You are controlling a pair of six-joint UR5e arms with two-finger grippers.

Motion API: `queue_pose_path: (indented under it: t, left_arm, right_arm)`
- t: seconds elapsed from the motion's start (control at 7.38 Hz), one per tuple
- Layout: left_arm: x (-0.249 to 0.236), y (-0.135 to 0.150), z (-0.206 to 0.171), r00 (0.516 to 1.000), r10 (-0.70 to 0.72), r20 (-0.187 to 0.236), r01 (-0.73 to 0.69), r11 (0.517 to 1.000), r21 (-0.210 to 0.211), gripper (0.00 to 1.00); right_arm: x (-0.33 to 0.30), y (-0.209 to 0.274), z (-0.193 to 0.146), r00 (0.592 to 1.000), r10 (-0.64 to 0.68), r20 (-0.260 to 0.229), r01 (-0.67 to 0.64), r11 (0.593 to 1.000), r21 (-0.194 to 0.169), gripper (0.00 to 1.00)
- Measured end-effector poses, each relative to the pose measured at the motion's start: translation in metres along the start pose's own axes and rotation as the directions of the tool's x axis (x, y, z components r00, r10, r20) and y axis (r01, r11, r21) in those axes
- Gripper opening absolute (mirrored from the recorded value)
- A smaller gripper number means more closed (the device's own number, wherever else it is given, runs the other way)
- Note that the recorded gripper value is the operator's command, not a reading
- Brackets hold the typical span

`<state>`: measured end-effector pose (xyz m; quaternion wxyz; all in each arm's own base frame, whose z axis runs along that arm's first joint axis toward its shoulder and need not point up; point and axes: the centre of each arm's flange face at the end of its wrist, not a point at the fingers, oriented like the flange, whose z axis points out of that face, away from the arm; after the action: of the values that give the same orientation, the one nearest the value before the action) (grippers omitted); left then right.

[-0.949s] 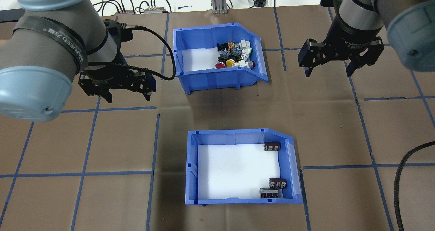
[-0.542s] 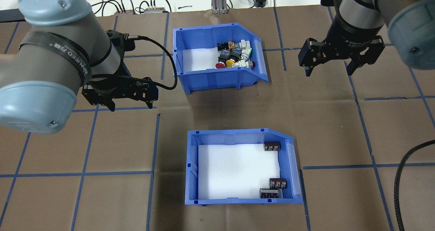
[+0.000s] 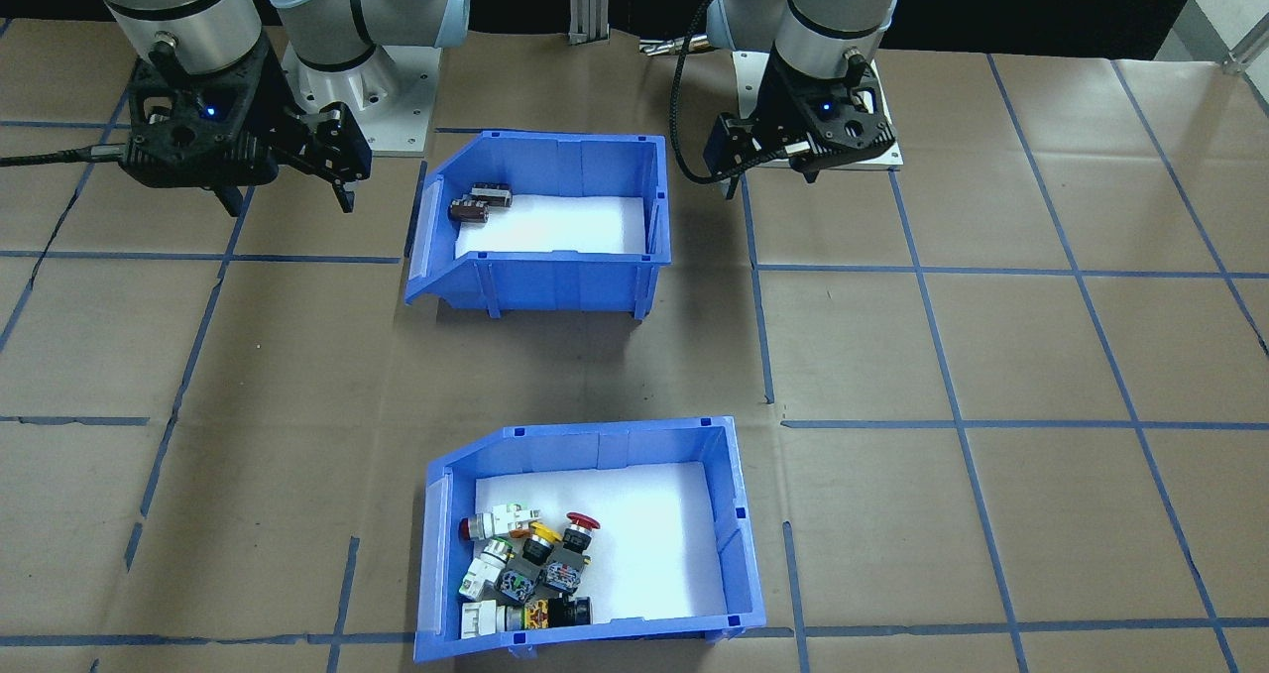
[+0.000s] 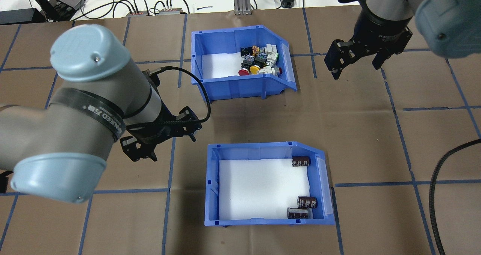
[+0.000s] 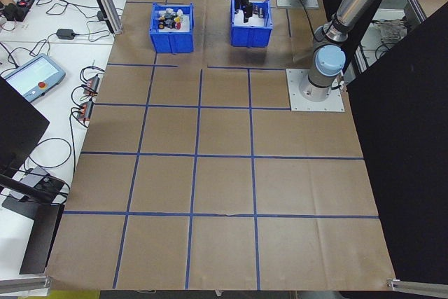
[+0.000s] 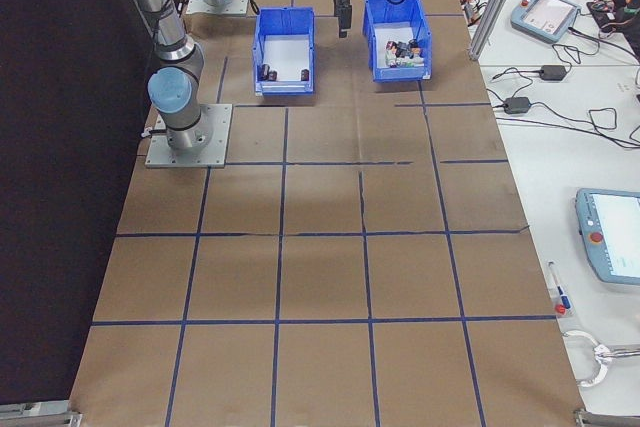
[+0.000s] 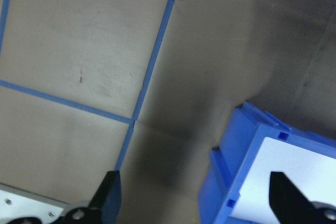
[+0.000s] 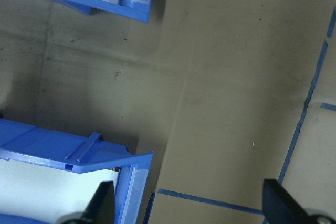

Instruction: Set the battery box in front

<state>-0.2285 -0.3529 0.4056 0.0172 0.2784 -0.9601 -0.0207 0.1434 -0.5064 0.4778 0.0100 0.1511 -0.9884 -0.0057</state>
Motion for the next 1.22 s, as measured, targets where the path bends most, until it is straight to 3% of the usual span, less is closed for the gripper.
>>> queue_pose_path:
  t: [0.27,0.54,0.81,1.08,1.22]
  left_arm:
    - [0.011,0.062,0.014,0.943,-0.333,-0.002,0.333,0.943,-0.004,1.0]
    - [0.009,0.109,0.032,0.771,-0.636,0.033,0.637,0.771,-0.03,1.0]
    - [0.008,0.143,0.054,0.579,-0.811,0.086,0.815,0.572,-0.096,1.0]
    - [0.01,0.162,0.071,0.476,-0.879,0.037,0.871,0.465,-0.158,1.0]
    - [0.009,0.171,0.081,0.46,-0.888,0.01,0.874,0.45,-0.182,1.0]
  right_arm:
    - [-0.023,-0.045,0.006,0.974,-0.225,-0.004,0.225,0.974,-0.005,1.0]
    - [-0.062,-0.099,0.012,0.904,-0.428,-0.013,0.428,0.904,0.0,1.0]
    - [-0.113,-0.139,0.024,0.754,-0.656,-0.021,0.656,0.754,0.0,1.0]
    - [-0.15,-0.156,0.035,0.593,-0.805,-0.023,0.805,0.593,-0.004,1.0]
    - [-0.17,-0.158,0.043,0.513,-0.858,-0.014,0.858,0.513,-0.008,1.0]
